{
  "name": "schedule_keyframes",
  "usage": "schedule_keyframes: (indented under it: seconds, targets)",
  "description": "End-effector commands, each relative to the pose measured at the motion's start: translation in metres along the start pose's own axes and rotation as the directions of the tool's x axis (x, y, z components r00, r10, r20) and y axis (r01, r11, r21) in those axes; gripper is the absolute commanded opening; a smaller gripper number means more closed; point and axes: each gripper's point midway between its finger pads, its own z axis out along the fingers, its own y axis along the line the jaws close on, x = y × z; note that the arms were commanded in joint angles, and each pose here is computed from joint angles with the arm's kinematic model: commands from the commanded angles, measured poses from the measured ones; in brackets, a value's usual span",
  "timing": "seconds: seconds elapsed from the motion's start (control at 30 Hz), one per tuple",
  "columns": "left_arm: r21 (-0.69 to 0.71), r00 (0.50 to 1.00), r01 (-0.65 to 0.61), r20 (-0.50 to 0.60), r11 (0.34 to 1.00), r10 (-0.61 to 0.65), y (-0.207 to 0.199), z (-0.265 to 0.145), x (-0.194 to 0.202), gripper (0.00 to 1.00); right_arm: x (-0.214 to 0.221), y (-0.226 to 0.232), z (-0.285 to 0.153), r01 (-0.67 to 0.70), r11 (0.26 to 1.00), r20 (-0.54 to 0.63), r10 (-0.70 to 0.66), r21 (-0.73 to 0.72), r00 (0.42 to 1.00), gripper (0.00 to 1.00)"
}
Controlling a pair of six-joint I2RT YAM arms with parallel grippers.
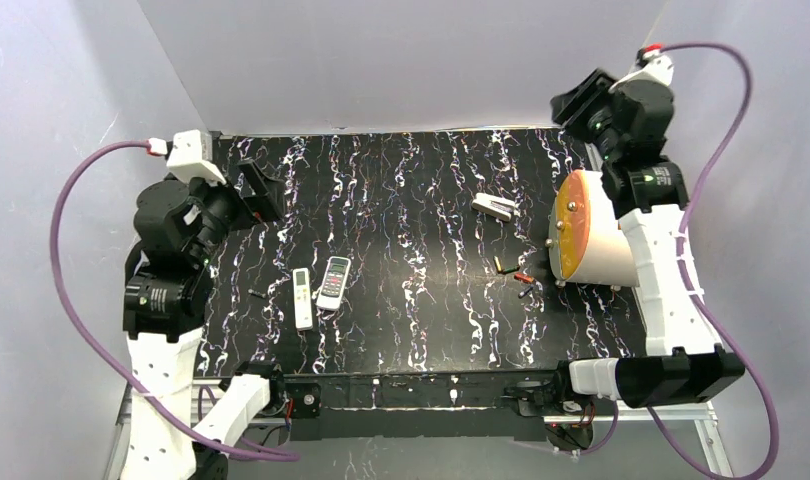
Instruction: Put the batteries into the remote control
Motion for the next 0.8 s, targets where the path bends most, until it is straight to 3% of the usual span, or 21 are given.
schedule_keyframes:
  seconds: [0.0,0.2,0.37,0.53,0.77]
  targets:
    - [0.072,0.992,0.069,-0.106,0.995,-0.061,-0.012,0.009,0.031,0.98,0.024,-0.004,-0.005,-0.062,0.998,-0.047,0.061,-0.020,0.997,0.58]
    - [0.056,0.967,0.150,-0.214,0.987,-0.135,-0.008,0.033,0.074,0.98,0.046,-0.027,-0.006,-0.034,0.999,-0.053,0.037,0.043,0.998,0.63]
    - [0.098,0.943,0.154,-0.313,0.983,-0.117,-0.010,0.054,0.108,0.98,0.084,-0.017,0.009,-0.012,0.998,-0.199,0.001,-0.056,0.980,0.66]
    - [0.162,0.871,0.212,-0.479,0.964,-0.111,-0.032,0.073,0.148,0.98,0.117,0.013,0.005,-0.080,0.960,-0.296,-0.002,-0.267,0.955,0.70]
    - [0.089,0.757,0.068,-0.653,0.994,0.007,-0.046,0.087,0.222,0.99,0.175,0.056,-0.013,-0.100,0.930,-0.415,-0.061,-0.354,0.908,0.72]
